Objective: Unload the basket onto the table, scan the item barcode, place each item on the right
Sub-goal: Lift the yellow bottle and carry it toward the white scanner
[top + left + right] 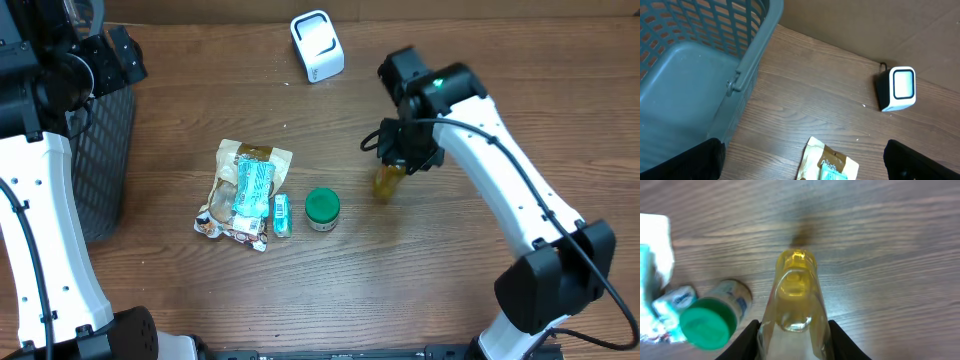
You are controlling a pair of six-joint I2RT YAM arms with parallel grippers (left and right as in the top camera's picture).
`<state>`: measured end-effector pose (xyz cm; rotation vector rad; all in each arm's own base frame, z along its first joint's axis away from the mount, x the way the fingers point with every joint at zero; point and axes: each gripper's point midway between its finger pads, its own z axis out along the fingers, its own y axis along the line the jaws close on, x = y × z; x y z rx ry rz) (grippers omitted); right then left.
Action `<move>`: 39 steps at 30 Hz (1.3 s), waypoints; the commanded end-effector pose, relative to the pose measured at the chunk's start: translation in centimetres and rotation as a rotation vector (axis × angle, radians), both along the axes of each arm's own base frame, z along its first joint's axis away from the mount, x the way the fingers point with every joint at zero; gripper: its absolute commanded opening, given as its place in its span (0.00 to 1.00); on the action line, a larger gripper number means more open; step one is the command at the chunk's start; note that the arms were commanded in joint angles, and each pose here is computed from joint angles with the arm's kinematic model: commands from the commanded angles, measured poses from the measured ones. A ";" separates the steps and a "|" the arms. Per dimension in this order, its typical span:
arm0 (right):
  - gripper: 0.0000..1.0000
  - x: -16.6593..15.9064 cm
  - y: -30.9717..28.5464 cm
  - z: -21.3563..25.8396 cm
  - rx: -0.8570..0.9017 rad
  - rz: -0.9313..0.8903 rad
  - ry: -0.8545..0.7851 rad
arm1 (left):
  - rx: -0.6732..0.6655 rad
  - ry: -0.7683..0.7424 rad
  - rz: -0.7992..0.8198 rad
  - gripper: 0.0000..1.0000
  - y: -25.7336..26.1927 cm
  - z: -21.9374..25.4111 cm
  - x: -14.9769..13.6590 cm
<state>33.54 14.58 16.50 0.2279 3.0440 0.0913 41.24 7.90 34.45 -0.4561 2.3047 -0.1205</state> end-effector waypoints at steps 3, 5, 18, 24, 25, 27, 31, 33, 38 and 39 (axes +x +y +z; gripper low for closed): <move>0.17 1.2 -0.3 6.0 0.049 0.076 -0.117 | 0.013 -0.023 -0.017 0.99 -0.1 0.9 0.2; 0.17 0.8 0.0 8.1 0.106 0.127 -0.148 | 0.013 -0.023 -0.018 0.99 -0.2 0.9 0.2; 0.16 -9.4 3.9 24.9 0.760 0.622 -0.506 | 0.012 -0.023 -0.017 1.00 -0.2 0.9 0.2; 0.07 -13.7 4.3 27.8 0.841 0.789 -0.603 | 0.012 -0.023 -0.017 1.00 -0.2 0.9 0.2; 0.05 -14.5 4.4 28.1 0.860 0.822 -0.612 | 0.013 -0.023 -0.017 1.00 -0.1 0.9 0.2; 0.04 -15.5 4.5 28.4 0.883 0.855 -0.618 | 0.013 -0.023 -0.018 1.00 -0.2 0.9 0.2; 0.04 -15.4 4.5 28.1 0.884 0.846 -0.601 | 0.013 -0.023 -0.017 1.00 -0.1 0.9 0.2; 0.04 -15.2 4.5 27.9 0.885 0.843 -0.592 | 0.012 -0.023 -0.017 1.00 -0.2 0.9 0.2; 0.04 -14.7 5.0 27.2 0.883 0.849 -0.560 | 0.012 -0.023 -0.017 1.00 -0.1 0.9 0.2; 0.04 -14.6 5.2 27.1 0.877 0.853 -0.554 | 0.012 -0.023 -0.017 1.00 -0.2 0.9 0.2</move>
